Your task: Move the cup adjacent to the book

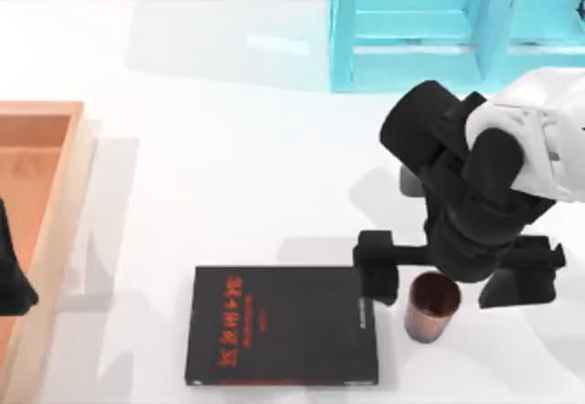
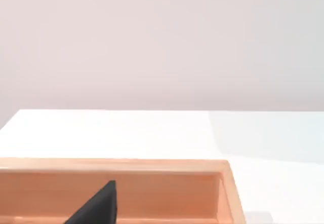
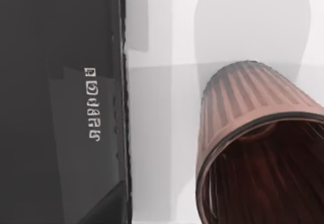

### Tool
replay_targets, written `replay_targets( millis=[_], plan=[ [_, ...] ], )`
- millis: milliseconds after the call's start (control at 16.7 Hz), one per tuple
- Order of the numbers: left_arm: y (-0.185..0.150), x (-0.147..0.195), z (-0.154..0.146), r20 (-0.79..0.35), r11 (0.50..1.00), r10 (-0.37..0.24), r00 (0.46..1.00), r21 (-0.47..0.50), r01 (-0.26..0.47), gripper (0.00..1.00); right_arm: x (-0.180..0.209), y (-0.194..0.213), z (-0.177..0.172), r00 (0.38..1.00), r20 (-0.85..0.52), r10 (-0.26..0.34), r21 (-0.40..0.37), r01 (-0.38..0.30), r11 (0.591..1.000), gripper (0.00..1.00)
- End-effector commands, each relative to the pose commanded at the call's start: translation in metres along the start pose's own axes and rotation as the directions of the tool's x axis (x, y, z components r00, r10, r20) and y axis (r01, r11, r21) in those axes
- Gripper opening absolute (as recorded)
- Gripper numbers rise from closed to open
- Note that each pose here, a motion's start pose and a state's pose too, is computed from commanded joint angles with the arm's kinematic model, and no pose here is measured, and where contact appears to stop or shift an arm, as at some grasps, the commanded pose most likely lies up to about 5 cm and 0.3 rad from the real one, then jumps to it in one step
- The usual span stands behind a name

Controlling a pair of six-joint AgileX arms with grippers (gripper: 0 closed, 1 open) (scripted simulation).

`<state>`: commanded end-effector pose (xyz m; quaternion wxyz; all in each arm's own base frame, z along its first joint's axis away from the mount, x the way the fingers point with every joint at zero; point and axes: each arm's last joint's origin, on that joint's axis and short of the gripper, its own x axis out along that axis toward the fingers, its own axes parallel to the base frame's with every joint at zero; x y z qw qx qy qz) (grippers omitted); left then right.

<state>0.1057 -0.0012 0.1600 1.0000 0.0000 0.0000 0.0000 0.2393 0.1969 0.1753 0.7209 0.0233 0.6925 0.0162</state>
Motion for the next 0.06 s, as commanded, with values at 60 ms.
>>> replay_targets(
  millis=[60],
  plan=[
    [0.0000, 0.0000, 0.0000, 0.000, 1.000, 0.000, 1.000, 0.000, 0.000, 1.00, 0.0000, 0.0000, 0.0000, 1.000, 0.000, 0.000, 0.000, 0.000, 1.000, 1.00]
  ],
)
